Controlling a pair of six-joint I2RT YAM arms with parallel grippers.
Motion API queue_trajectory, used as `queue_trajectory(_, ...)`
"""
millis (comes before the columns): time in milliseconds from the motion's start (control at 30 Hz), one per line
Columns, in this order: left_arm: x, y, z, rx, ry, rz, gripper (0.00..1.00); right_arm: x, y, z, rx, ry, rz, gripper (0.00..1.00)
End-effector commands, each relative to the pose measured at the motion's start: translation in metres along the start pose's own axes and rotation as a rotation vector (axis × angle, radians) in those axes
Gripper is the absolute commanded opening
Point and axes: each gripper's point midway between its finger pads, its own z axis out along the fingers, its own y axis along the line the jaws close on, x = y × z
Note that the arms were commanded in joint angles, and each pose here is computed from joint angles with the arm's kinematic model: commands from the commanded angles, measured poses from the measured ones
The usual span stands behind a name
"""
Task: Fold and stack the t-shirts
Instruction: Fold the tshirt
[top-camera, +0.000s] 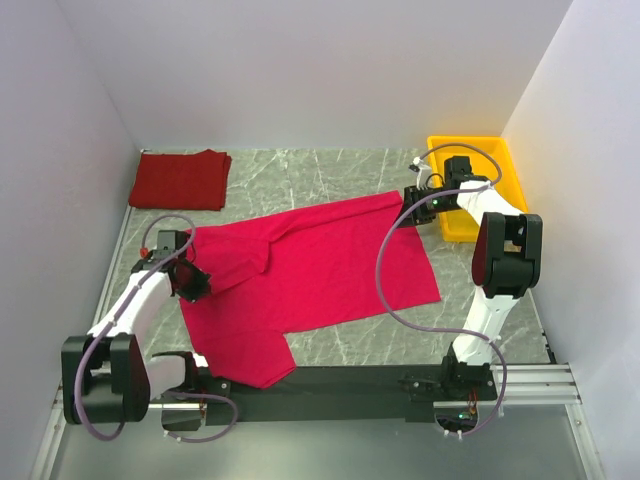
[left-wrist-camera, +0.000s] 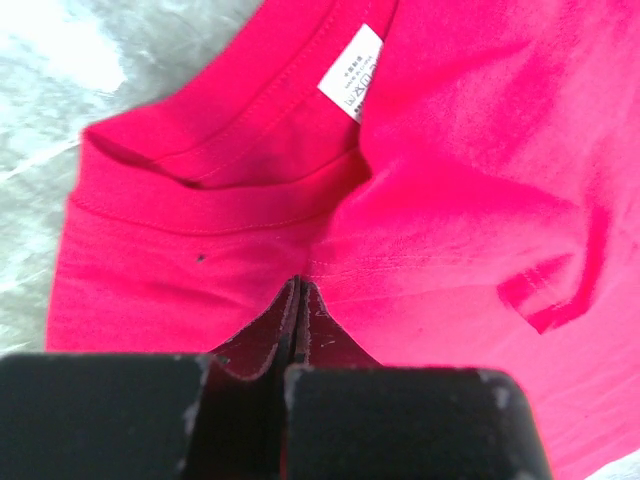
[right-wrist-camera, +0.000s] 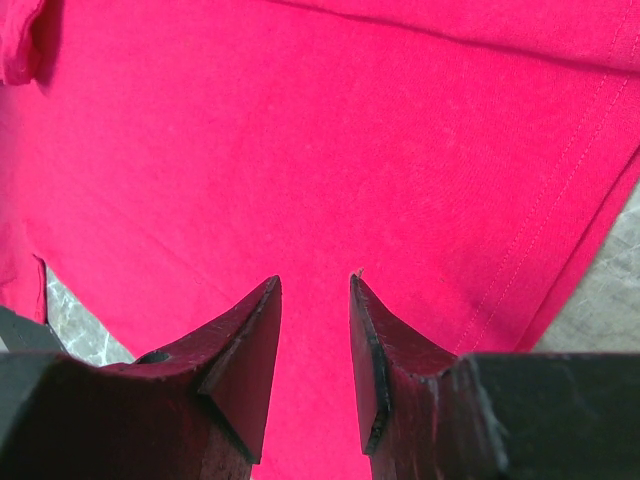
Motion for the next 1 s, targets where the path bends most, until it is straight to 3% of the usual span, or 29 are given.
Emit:
queue_trajectory(0,-0.004,0.003,-0.010,0.013,-0.014,0.005,0.01,-0.020,0.012,-0.012,-0.007,-0.061,-0.048,0.41)
queue_trajectory(300,-0.011,0.005,-0.017,0.009,-0.021,-0.015,0.01,-0.021,0.013,-0.012,-0.011,-0.065,-0.050,0.41)
queue_trajectory(633,0.003,-0.004,-0.021,0.089,0.068,0.006,0.01,-0.022,0.012,-0.011,-0.011,-0.068,-0.051,0.41)
queue_trajectory(800,-0.002,-0.034,-0.033,0.256,0.063,0.088,0.01,-0.017,0.026,-0.002,-0.031,-0.023,-0.097,0.42)
queue_trajectory(967,-0.021,-0.054,-0.050,0.326,-0.012,0.143,0.41,-0.004,0.110,0.041,-0.214,0.107,-0.175,0.43)
